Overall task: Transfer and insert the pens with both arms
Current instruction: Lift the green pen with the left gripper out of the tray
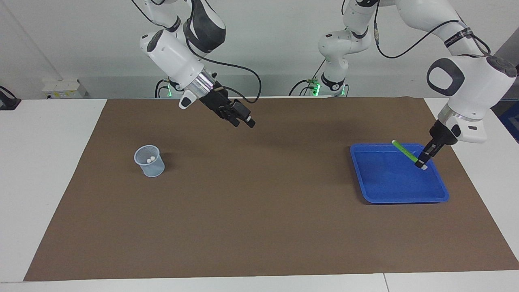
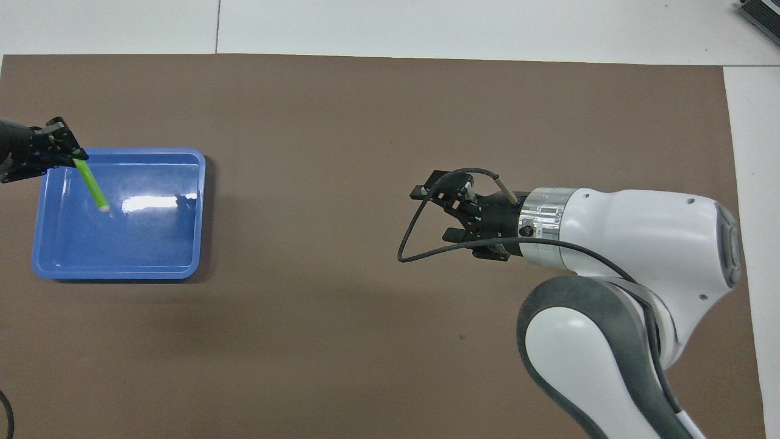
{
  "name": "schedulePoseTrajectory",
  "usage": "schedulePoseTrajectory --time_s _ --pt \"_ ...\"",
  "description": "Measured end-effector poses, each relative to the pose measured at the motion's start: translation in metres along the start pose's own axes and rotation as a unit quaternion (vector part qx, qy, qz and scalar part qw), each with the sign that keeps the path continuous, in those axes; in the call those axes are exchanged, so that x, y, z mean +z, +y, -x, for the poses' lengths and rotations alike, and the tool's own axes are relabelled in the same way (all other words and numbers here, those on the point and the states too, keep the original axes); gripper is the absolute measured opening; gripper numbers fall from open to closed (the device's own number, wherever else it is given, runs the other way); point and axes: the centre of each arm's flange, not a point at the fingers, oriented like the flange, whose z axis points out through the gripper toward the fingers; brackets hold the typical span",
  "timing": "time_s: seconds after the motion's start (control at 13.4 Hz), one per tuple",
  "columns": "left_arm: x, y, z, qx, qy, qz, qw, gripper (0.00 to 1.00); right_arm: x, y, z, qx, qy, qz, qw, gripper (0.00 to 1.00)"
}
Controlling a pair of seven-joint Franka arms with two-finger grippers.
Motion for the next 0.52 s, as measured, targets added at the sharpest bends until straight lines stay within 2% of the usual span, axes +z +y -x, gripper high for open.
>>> schedulePoseTrajectory --time_s 0.22,0.52 --pt "-0.037 0.028 0.026 -0.088 0.015 0.020 0.996 0.17 0.003 -0.006 0.006 -0.008 0.010 -0.010 1.000 1.00" --pt "-0.074 0.067 0.067 -0.190 0.021 0.047 0.980 0.17 0.009 -0.011 0.013 -0.009 0.017 -0.023 1.000 1.00"
